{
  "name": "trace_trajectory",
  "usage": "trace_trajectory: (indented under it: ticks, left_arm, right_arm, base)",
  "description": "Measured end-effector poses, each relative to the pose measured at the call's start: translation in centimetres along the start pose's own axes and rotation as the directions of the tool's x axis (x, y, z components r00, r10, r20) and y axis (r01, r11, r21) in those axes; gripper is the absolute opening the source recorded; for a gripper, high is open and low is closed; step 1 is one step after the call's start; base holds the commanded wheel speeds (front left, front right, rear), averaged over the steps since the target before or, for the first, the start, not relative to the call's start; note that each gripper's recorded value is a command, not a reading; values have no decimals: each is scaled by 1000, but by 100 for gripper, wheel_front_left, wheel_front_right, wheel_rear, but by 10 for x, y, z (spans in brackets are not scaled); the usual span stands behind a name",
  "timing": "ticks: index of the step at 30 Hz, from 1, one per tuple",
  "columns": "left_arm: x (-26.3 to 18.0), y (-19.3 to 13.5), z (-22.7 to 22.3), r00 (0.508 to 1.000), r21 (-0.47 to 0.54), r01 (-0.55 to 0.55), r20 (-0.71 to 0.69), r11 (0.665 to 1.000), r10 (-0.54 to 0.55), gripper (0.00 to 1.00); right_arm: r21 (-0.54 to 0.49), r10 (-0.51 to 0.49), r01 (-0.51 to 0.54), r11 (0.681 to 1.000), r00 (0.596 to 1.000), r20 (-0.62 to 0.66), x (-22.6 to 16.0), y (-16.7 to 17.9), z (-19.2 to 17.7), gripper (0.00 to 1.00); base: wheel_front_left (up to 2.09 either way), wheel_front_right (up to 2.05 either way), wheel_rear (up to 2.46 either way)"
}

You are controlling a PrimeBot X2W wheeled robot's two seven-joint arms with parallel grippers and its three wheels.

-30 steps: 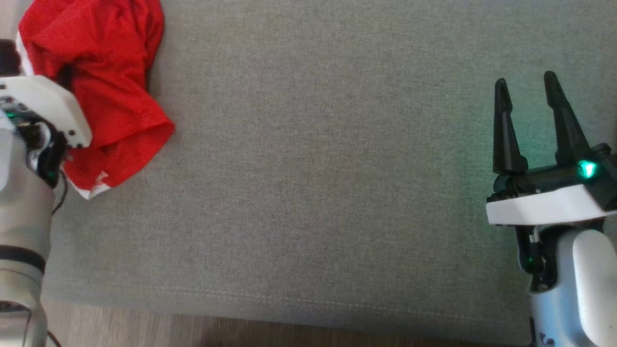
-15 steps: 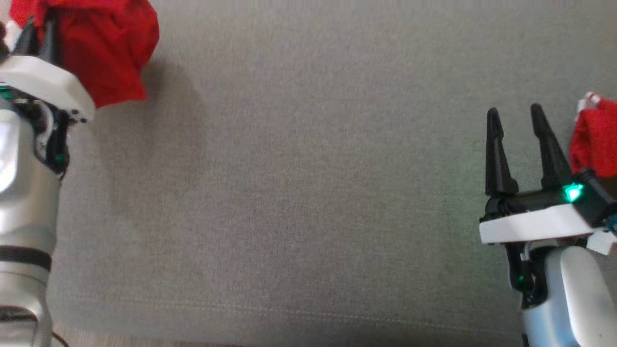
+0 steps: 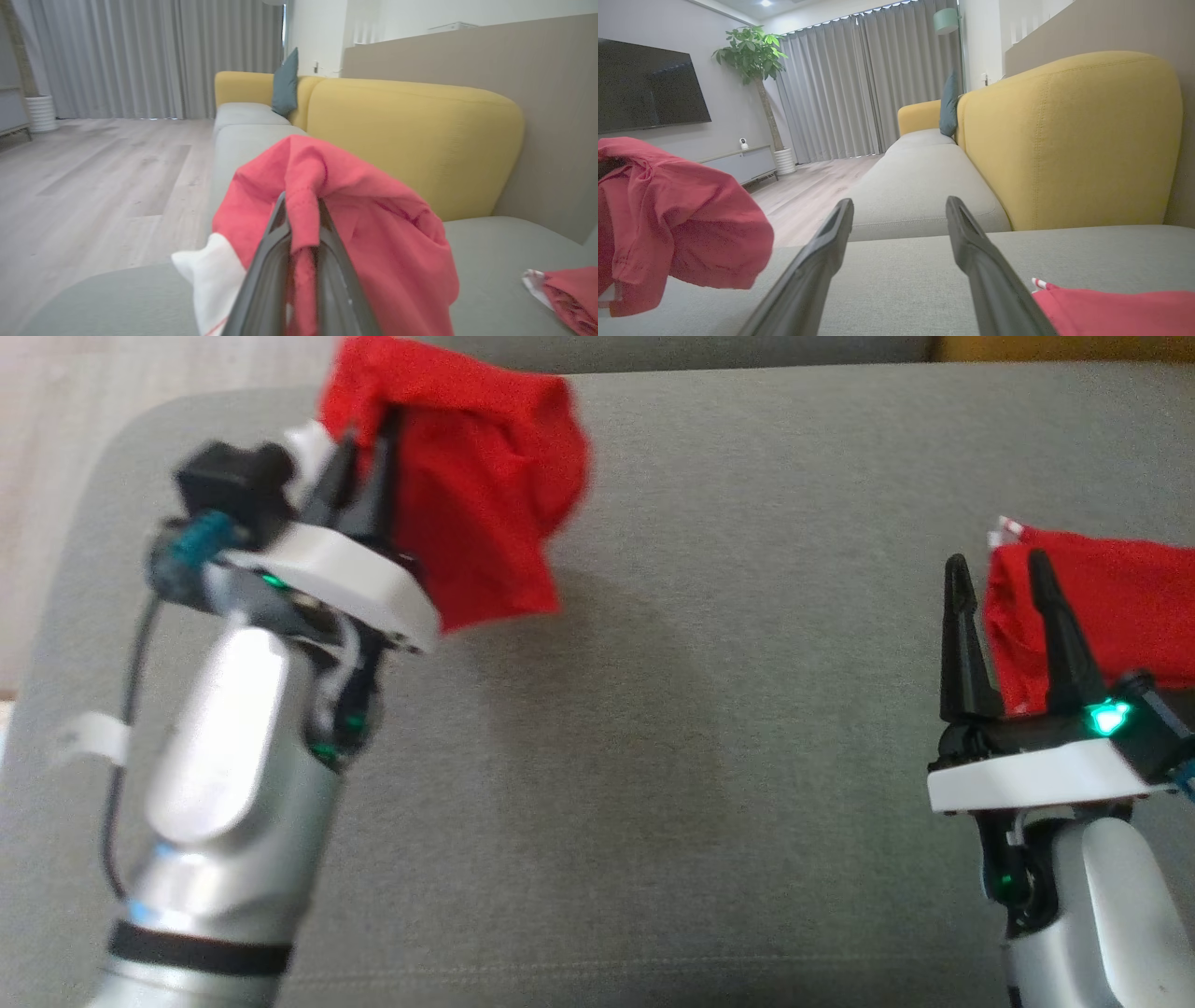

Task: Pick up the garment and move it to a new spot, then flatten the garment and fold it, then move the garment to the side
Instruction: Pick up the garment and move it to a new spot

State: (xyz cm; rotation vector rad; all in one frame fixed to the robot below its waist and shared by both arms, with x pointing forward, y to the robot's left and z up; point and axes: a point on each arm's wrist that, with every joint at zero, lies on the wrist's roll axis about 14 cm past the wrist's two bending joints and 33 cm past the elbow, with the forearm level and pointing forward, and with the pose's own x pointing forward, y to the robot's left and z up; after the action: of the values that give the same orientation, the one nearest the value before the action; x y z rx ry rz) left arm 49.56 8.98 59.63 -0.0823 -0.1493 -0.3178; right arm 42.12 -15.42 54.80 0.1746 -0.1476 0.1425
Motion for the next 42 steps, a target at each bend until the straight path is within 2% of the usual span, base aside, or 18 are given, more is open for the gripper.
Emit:
trace_trajectory:
  ticks: [5, 12, 13, 14, 20, 26, 32, 38, 42]
  left_arm:
    - [9, -53, -21, 997, -70, 66, -41, 995, -69, 0]
    - [27, -90, -61, 992, -111, 80, -89, 991, -91, 0]
    - [30, -93, -66, 992, -115, 79, -94, 990, -90, 38]
    - [34, -96, -71, 991, -117, 83, -96, 990, -95, 100]
    - [43, -124, -87, 980, -145, 144, -118, 979, -162, 100]
    - [36, -117, -77, 986, -143, 127, -93, 982, -141, 100]
    - [16, -81, -59, 997, -115, 51, -50, 992, -57, 100]
    - [-29, -35, -49, 999, -34, -39, -22, 999, 38, 100]
    - [-65, -16, -48, 994, -32, -103, -26, 994, 103, 100]
  right_arm:
    - [-7, -53, 53, 999, 999, 5, -9, -18, 4, 100]
    - [-5, -95, 95, 995, 995, -9, -23, -31, -2, 100]
    - [-1, -100, 100, 995, 995, -14, -25, -33, -3, 100]
    - [0, -105, 105, 994, 994, -15, -27, -34, -5, 100]
    - [-7, -136, 135, 991, 990, -34, -37, -42, -12, 100]
    - [3, -118, 118, 993, 993, -24, -35, -36, -10, 100]
    - [20, -92, 92, 996, 995, -38, -36, -26, -16, 100]
    - [32, -30, 31, 999, 999, -40, -33, -4, -15, 100]
    - [41, 5, -3, 999, 999, -40, -35, 8, -15, 100]
  base:
    - [0, 0, 0]
    - [0, 0, 0]
    - [0, 0, 0]
    - [0, 0, 0]
    - [0, 0, 0]
    - [0, 0, 0]
    - [0, 0, 0]
    - [0, 0, 0]
    - [0, 0, 0]
